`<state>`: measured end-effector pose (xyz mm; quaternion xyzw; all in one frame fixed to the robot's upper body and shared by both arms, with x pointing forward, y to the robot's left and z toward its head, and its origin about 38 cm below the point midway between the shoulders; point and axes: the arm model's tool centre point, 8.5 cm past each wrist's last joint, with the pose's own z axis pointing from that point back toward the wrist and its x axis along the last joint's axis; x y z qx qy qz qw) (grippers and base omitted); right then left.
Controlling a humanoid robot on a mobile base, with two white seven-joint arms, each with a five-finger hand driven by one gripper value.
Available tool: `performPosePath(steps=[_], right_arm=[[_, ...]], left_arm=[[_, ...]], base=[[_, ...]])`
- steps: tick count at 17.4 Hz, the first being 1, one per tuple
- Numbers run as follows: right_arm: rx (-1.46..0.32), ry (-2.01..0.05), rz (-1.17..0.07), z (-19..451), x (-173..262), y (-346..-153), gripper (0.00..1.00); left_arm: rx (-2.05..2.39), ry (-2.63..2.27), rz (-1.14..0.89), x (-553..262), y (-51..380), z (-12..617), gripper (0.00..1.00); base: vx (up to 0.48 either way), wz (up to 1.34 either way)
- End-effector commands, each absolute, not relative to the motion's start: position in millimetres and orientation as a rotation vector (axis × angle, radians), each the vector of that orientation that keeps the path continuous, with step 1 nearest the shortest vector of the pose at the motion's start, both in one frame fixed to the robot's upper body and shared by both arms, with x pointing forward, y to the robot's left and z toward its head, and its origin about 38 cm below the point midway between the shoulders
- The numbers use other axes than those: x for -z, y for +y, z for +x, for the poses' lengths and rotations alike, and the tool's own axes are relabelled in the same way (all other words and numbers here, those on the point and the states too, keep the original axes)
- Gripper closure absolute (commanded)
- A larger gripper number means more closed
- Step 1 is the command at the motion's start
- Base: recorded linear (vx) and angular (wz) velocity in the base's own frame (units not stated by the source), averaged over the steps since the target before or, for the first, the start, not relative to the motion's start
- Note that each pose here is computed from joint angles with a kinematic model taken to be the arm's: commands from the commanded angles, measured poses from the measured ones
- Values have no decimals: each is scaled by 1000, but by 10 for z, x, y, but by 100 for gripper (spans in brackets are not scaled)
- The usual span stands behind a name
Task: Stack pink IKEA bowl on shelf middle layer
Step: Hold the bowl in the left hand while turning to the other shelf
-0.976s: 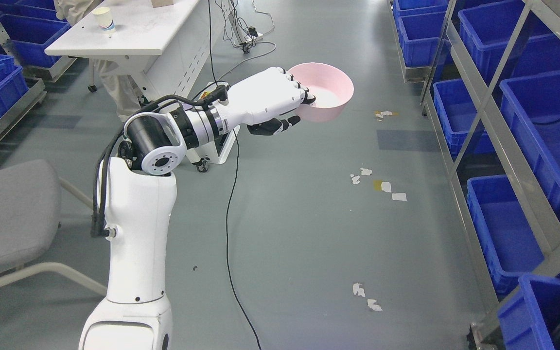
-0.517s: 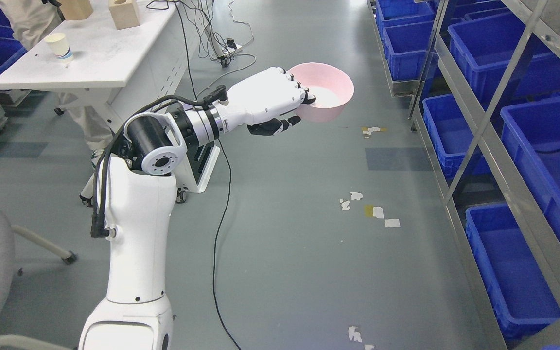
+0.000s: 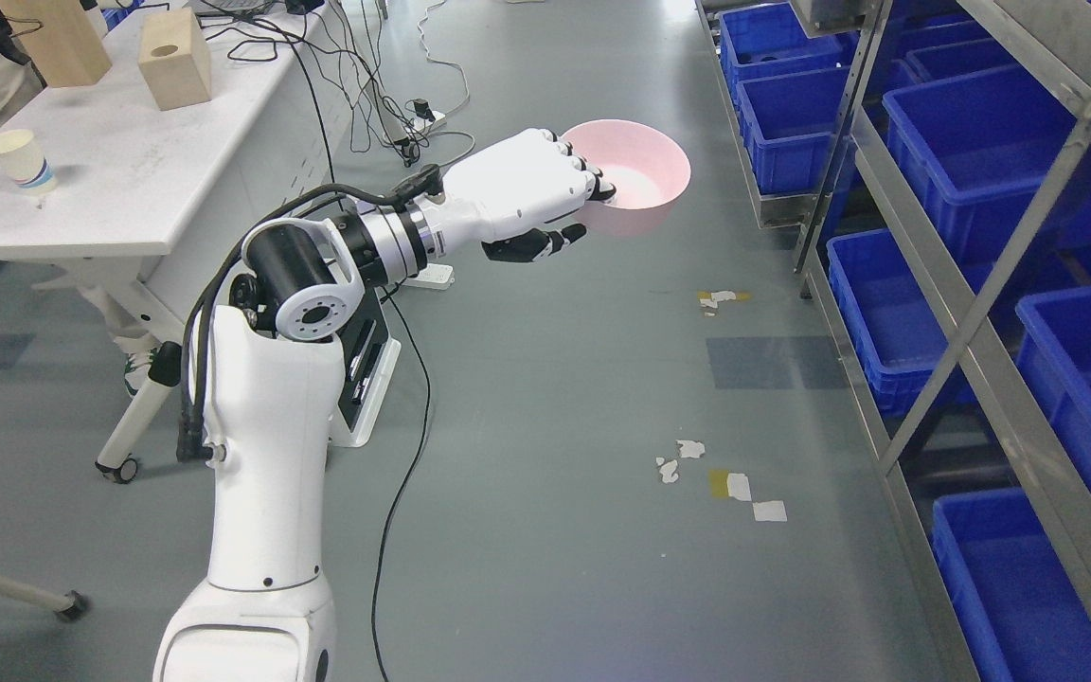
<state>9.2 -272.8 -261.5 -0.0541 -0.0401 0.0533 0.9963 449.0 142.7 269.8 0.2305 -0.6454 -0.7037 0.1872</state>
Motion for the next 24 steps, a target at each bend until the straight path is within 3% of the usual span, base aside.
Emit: performPosePath(steps=[1, 16, 24], right_arm=[[-108, -73, -125, 3, 2607, -2838, 0], [-108, -73, -125, 3, 2607, -2838, 0], [-108, -73, -125, 3, 2607, -2838, 0]], left_arm=[[1976, -1801, 673, -2719, 1523, 4509, 98], [1977, -1839, 731, -2981, 1500, 4570, 98], [1990, -1848, 710, -2963, 1447, 4562, 98]], base=[[434, 55], [358, 114], [196, -88]])
